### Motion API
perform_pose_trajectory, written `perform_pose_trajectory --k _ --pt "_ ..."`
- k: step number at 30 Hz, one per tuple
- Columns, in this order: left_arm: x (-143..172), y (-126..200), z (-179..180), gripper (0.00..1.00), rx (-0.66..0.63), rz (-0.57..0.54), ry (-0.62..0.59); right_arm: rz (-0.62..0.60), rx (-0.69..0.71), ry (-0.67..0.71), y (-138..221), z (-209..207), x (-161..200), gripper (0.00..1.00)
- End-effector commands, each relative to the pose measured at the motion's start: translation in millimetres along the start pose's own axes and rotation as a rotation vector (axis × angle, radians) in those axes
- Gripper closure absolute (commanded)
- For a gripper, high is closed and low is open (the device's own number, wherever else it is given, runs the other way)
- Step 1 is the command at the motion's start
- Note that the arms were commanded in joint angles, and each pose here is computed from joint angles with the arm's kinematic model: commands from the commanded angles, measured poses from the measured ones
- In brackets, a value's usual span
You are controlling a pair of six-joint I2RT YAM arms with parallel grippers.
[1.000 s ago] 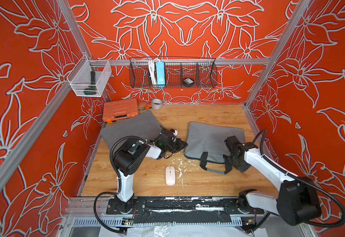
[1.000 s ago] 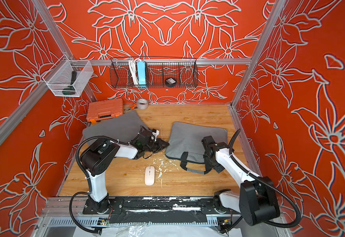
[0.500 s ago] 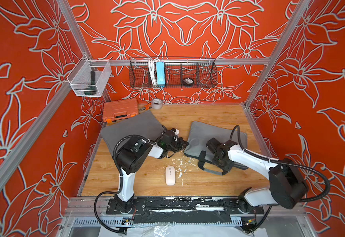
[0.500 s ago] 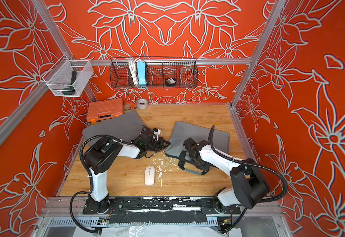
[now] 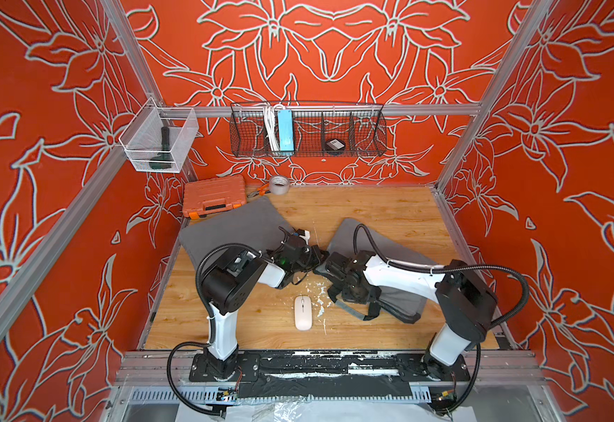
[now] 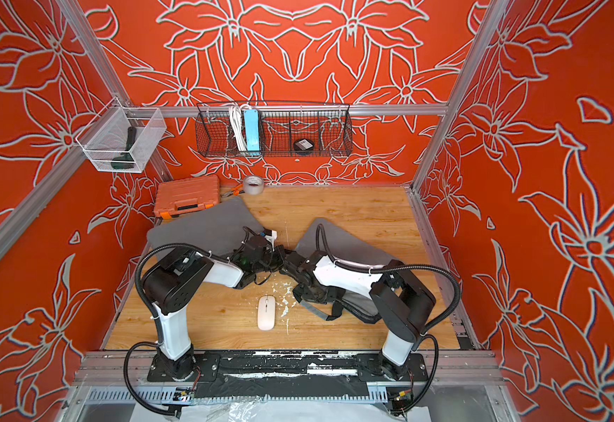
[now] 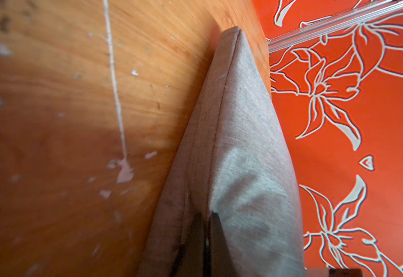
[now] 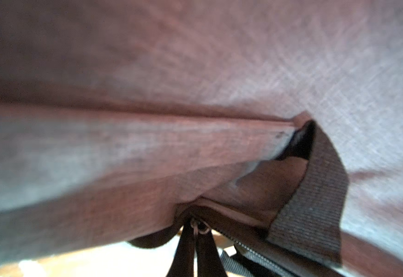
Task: Put the mouse into the laptop bag
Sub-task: Unzip the zipper on the zippered laptop bag.
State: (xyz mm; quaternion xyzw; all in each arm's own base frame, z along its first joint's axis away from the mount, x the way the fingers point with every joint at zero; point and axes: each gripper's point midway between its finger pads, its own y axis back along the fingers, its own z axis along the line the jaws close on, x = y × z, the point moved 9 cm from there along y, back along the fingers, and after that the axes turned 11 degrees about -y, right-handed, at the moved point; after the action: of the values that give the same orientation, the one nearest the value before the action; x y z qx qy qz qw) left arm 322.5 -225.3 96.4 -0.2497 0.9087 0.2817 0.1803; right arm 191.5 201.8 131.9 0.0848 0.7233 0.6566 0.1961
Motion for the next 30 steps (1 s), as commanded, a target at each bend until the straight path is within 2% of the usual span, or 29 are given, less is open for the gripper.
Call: perform_pose_trajectory --k 1,7,9,12,15,17,21,25,27,30 --pt "14 13 -25 1.00 0.110 0.040 0.004 -0.176 -0.217 -0.105 25 9 -30 1.00" --pt "12 55 -28 1.00 0.051 -0.094 0.019 -0.107 -0.097 -0.273 -1 -48 -58 1.00" --pt "17 71 -25 1.00 0.009 -0.149 0.037 -0.127 -0.059 -0.328 -3 -66 -72 1.00" --pt "23 88 -24 0.65 -0.027 -0.211 0.053 -0.158 -0.025 -0.382 -1 -87 -90 1.00" --pt "17 83 -34 0.41 0.001 -0.191 0.019 -0.168 -0.009 -0.421 2 -103 -98 1.00" --pt "14 72 -41 0.36 0.037 -0.142 -0.003 -0.159 -0.014 -0.433 0 -108 -99 1.00" --pt "22 54 -32 0.22 0.047 -0.069 0.043 -0.129 -0.006 -0.441 -10 -113 -100 1.00" --pt "26 44 -26 0.16 0.034 -0.038 0.054 -0.126 0.019 -0.430 -15 -113 -101 1.00" --pt "26 41 -23 0.14 0.006 -0.024 0.059 -0.130 0.018 -0.423 -15 -114 -101 1.00" --pt "28 38 -12 0.09 -0.109 -0.005 0.089 -0.132 0.023 -0.415 -15 -113 -102 1.00"
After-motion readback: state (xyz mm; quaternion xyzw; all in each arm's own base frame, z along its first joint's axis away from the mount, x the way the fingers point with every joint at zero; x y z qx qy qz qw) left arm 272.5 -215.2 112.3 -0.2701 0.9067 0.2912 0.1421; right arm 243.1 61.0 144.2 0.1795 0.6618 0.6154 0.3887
